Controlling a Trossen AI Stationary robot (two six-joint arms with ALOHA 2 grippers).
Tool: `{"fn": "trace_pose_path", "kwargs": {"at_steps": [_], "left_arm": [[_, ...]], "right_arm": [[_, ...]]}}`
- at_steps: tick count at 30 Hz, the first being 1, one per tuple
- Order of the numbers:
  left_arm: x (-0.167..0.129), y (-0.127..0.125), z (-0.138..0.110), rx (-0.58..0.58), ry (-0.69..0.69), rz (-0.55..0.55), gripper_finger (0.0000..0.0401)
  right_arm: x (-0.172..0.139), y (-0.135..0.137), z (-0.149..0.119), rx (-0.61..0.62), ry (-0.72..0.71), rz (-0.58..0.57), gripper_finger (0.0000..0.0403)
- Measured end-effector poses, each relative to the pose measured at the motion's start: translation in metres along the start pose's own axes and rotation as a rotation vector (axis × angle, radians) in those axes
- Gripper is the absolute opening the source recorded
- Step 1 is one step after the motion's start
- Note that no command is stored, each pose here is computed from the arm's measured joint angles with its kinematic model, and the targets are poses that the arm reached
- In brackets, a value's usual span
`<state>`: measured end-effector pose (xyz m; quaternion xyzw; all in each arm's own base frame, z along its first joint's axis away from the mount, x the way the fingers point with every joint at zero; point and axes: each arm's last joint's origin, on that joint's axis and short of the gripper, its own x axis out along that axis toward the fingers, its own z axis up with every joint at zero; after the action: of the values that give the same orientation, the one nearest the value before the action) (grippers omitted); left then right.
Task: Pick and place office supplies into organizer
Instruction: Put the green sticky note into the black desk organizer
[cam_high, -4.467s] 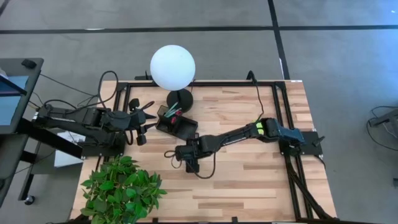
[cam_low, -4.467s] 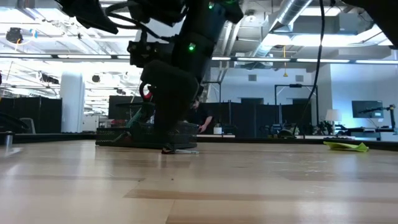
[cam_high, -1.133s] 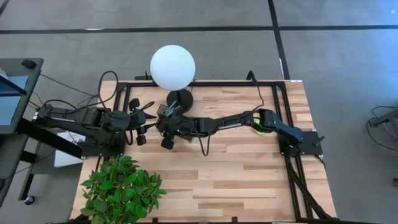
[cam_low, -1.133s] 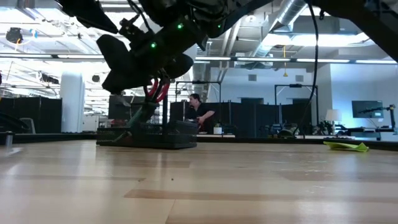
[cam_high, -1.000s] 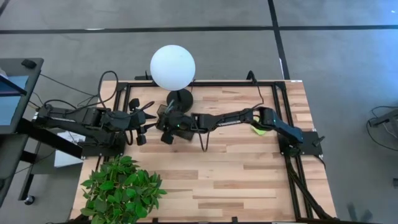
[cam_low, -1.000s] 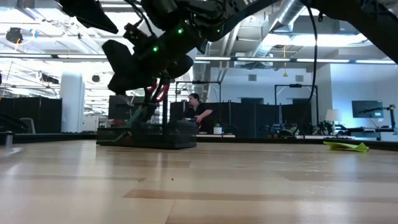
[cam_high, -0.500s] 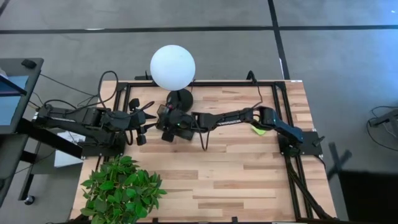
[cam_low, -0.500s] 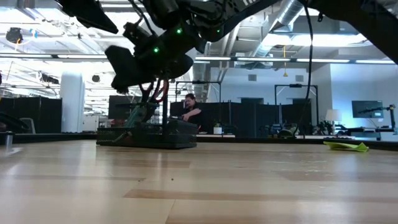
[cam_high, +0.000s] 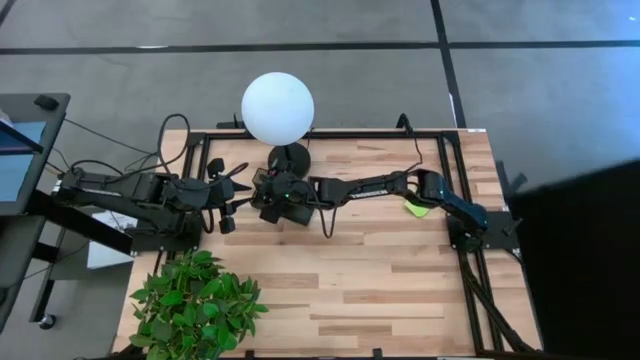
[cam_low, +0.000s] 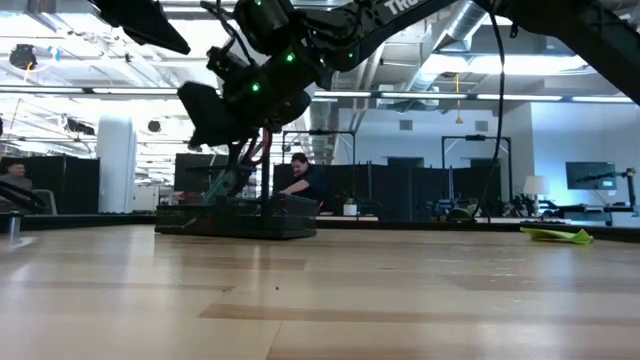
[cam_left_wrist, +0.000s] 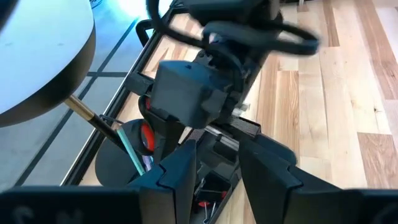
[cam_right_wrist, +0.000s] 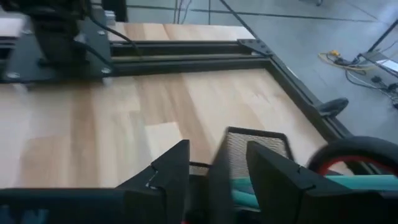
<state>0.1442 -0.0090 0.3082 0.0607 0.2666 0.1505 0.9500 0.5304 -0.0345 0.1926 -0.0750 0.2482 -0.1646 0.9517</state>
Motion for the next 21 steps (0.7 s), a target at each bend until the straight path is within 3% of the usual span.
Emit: {"fn": "trace_pose_path", "kwargs": {"at_steps": [3, 6, 12, 14, 17, 21], "left_arm": [[0.000, 0.000, 0.000, 0.000, 0.000, 0.000, 0.0118], [0.000, 0.000, 0.000, 0.000, 0.000, 0.000, 0.0118], [0.000, 0.000, 0.000, 0.000, 0.000, 0.000, 0.0118], [0.000, 0.000, 0.000, 0.000, 0.000, 0.000, 0.0118], [0.000, 0.000, 0.000, 0.000, 0.001, 0.000, 0.0118], [0.000, 0.000, 0.000, 0.000, 0.001, 0.000, 0.0118]], "right_arm": [[-0.008, 0.011, 0.006, 0.019, -0.009, 0.023, 0.0149], [-0.026, 0.027, 0.008, 0.000, 0.073, 0.065, 0.0145], [-0.096, 0.052, 0.021, -0.051, 0.304, 0.114, 0.0132], [-0.124, 0.053, 0.023, -0.086, 0.386, 0.042, 0.0126], [-0.168, 0.040, 0.027, -0.105, 0.487, -0.153, 0.0121], [-0.229, 0.013, 0.031, -0.028, 0.605, -0.340, 0.0122]]}}
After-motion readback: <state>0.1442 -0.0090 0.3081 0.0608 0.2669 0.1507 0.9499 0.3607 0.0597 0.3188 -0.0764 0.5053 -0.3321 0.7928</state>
